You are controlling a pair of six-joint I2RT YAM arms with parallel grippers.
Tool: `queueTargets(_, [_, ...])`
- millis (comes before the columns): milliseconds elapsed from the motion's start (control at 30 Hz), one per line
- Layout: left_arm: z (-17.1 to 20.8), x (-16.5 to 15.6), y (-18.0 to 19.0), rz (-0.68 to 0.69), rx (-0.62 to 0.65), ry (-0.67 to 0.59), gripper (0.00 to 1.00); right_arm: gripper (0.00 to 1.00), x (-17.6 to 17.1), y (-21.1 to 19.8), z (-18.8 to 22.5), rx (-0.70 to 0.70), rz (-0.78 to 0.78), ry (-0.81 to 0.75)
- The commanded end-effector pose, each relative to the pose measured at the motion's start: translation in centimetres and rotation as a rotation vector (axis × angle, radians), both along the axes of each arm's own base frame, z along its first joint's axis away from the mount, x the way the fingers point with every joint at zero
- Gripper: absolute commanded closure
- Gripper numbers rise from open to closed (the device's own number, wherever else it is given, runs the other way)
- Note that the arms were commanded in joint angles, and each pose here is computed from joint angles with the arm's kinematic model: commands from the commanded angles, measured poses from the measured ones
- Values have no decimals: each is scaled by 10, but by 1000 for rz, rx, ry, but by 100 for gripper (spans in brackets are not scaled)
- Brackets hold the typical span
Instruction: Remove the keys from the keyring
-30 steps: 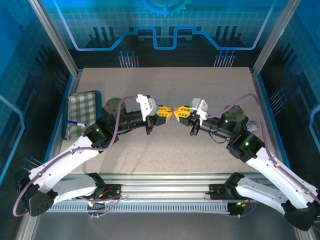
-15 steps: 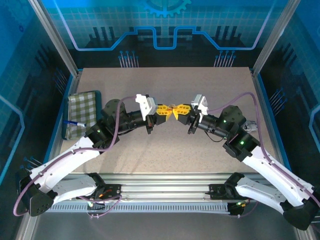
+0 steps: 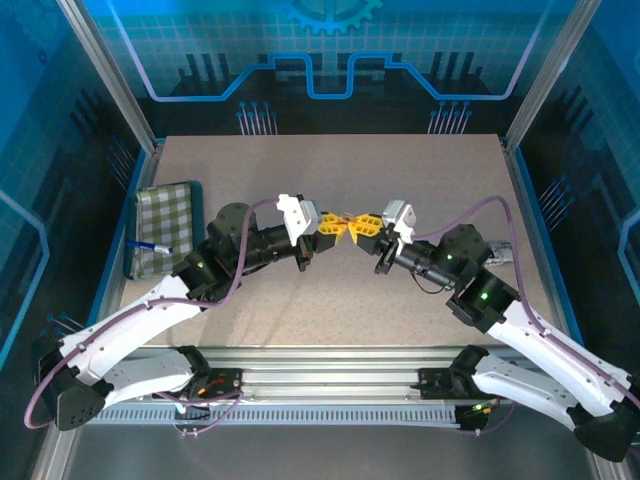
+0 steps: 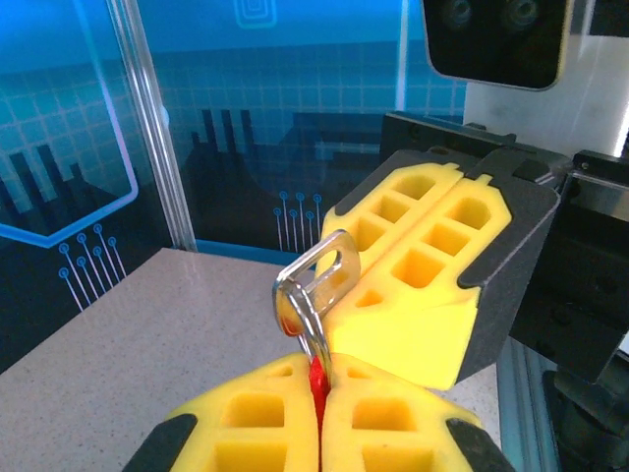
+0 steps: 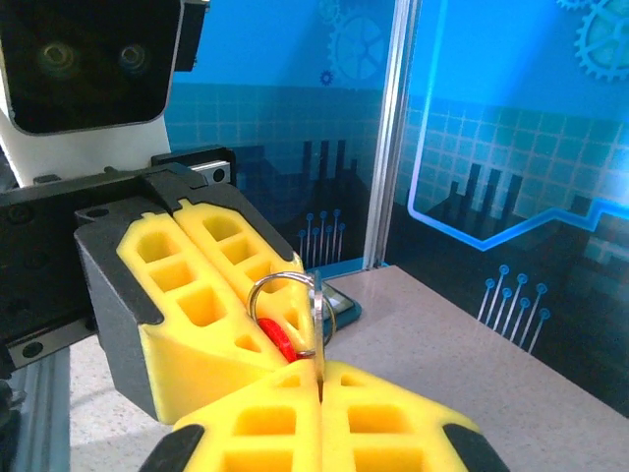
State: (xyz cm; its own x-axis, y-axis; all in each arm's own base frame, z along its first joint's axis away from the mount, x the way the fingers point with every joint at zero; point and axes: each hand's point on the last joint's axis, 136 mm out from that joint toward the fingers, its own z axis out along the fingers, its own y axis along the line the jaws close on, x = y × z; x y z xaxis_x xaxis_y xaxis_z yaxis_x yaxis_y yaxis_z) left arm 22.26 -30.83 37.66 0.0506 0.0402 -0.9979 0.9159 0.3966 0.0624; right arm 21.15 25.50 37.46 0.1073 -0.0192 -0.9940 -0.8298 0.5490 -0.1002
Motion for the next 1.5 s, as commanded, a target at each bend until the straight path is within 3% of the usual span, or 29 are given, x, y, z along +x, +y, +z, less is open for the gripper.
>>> queueTargets(0, [56,-22,10,-39,-114,-151,100,100,8,-4,-33,-151,-70,-39])
queueTargets(167, [57,-24,9,-50,-110,-151,100,100,9,-8,-40,-218,-96,-92])
queueTargets(400, [40,-24,0,-96,-9,-114,100,100,5,0,-25,-56,-7,54])
queueTargets(533, [33,-26,-3,-113,19,-94,100,90,6,-1,-19,-14,4,73])
queueTargets(933, [25,-25,-4,-116,36,-77,100,82,5,3,5,58,43,75])
queueTargets(1033, [24,-25,-5,-119,41,-70,100,73,5,-3,15,76,18,56])
queueTargets(1200, [22,-24,-6,-117,42,-61,100,72,3,-9,24,70,-4,20])
queueTargets(1300, [21,-23,-6,-113,42,-54,100,81,-2,-10,25,49,11,9])
queueTargets(1467, [22,-20,-5,-99,34,-49,100,72,-15,-7,12,-4,79,31])
